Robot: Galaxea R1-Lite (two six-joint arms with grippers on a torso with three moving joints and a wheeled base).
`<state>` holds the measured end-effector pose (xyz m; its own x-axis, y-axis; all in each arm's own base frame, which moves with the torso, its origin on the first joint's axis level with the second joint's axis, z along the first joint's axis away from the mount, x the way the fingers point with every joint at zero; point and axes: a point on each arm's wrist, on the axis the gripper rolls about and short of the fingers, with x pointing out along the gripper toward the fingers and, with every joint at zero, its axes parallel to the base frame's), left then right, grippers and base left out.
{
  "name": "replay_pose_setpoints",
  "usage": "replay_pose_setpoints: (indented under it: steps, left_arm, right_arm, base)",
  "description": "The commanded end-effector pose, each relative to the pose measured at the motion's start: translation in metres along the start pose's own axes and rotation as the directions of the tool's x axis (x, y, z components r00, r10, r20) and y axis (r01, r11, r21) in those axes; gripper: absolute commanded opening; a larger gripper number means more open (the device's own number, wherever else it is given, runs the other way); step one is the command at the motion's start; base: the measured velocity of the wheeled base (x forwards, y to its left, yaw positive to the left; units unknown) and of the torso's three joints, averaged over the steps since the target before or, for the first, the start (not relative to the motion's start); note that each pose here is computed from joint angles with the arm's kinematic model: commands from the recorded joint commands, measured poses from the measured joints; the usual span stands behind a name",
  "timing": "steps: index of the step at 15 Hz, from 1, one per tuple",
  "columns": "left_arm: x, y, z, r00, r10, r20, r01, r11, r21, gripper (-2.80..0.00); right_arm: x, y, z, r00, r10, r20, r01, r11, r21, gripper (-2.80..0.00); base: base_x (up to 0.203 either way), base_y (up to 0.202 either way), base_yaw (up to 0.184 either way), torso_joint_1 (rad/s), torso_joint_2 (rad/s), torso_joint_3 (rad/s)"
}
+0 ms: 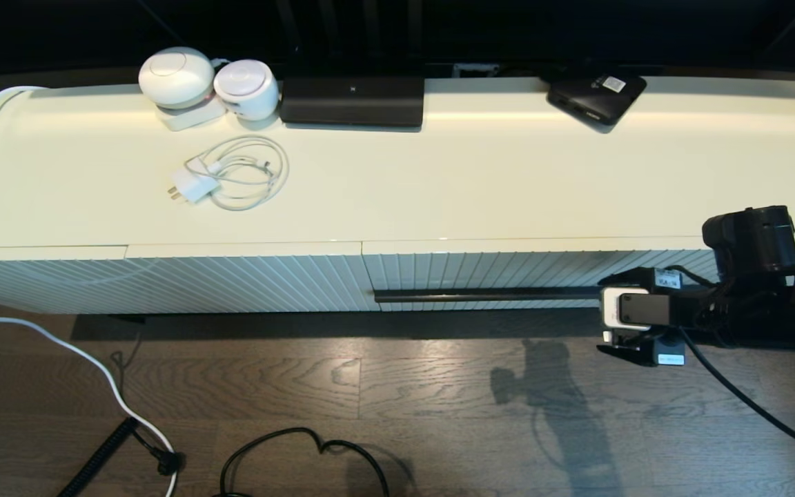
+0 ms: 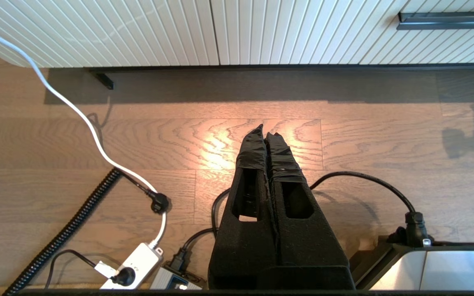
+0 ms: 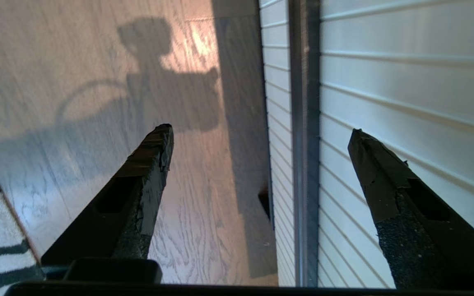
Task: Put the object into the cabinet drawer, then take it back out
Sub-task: Open the drawer
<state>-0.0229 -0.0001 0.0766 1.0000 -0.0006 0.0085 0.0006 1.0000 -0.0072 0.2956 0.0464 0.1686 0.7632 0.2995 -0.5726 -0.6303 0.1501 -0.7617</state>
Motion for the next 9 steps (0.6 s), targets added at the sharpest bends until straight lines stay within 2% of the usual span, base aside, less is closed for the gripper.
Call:
replay_pose_setpoints:
  steps: [1, 5, 9]
  left_arm:
    - [0.0, 0.0, 0.0, 1.0, 0.001, 0.001, -0.001, 1.0, 0.0, -2.8]
    - [0.0, 0.0, 0.0, 1.0, 0.001, 0.001, -0.001, 1.0, 0.0, -2.8]
    - [0.0, 0.0, 0.0, 1.0, 0.001, 0.001, -0.001, 1.0, 0.0, -2.8]
  right_arm:
    - [0.009, 0.004, -0.003, 0.999, 0.031, -0.007, -0.031, 1.0, -0.002, 0.0]
    - [0.024, 0.016, -0.006, 0.997, 0.079, -0.012, -0.079, 0.997, -0.003, 0.0]
    - [0.045, 0.018, -0.009, 0.997, 0.082, -0.013, -0.082, 0.997, -0.005, 0.0]
  base:
    - [0.0, 0.0, 0.0, 0.0, 0.0, 0.0]
    - [0.0, 0.0, 0.0, 0.0, 0.0, 0.0]
    - [0.0, 0.0, 0.0, 0.0, 0.0, 0.0]
